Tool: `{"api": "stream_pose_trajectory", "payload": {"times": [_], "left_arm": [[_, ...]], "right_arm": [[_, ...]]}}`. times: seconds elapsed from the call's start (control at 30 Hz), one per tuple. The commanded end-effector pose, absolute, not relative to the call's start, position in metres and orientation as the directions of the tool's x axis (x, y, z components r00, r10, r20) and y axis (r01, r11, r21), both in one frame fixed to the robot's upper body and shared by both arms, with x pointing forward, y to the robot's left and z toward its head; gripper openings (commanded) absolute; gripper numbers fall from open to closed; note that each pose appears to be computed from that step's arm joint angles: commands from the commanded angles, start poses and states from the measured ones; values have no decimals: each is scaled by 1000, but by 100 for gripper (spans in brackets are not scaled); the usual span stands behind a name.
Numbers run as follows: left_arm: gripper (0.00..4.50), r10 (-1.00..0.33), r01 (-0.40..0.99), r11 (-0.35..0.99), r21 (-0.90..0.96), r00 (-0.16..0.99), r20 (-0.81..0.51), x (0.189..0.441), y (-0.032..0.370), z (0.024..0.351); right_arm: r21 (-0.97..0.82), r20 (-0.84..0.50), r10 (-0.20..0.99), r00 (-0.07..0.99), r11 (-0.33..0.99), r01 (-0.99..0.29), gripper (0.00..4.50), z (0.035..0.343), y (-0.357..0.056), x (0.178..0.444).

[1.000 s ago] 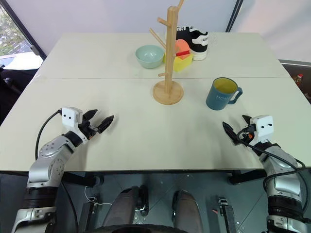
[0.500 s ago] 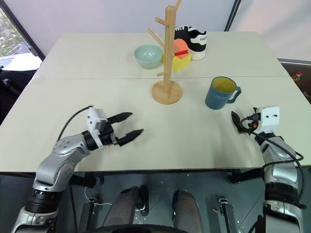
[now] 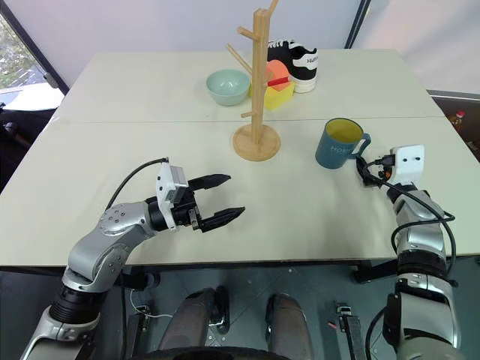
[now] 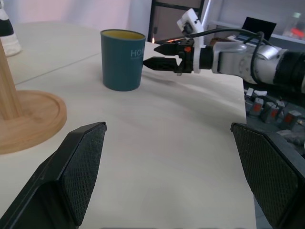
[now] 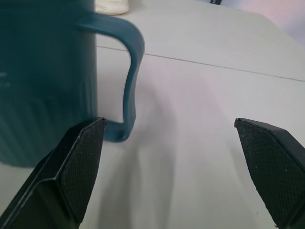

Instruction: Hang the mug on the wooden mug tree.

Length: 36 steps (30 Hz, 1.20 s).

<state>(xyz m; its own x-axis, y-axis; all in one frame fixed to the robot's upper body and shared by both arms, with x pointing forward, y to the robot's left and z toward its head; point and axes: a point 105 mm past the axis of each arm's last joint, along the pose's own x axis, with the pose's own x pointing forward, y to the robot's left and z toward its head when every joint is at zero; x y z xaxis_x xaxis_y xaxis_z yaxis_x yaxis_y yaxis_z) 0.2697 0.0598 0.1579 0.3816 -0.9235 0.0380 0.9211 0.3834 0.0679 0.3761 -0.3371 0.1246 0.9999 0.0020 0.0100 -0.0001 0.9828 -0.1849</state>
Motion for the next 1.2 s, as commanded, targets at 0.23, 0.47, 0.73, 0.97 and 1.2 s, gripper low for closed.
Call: {"api": "stream_pose_trajectory", "payload": {"times": [0.23,0.47,0.73,0.97,1.2], "left_arm": [[450,-926,921,376,104,371,63,266,59,169],[450,-923,917,384,106,379,63,266,59,170],[450,-916,910,400,107,396,60,266,63,168],[450,-907,900,421,114,417,56,270,69,168],[450,-833,813,553,184,546,91,293,106,179]], "right_arm": [[-204,48,20,999,979,-10,447,143,-333,396],[-150,22,61,998,987,-57,394,140,-326,405],[-96,29,152,988,984,-148,3,140,-314,407],[-156,76,218,973,966,-204,3,152,-304,405],[-575,146,517,843,738,-353,3,222,-237,387]]}}
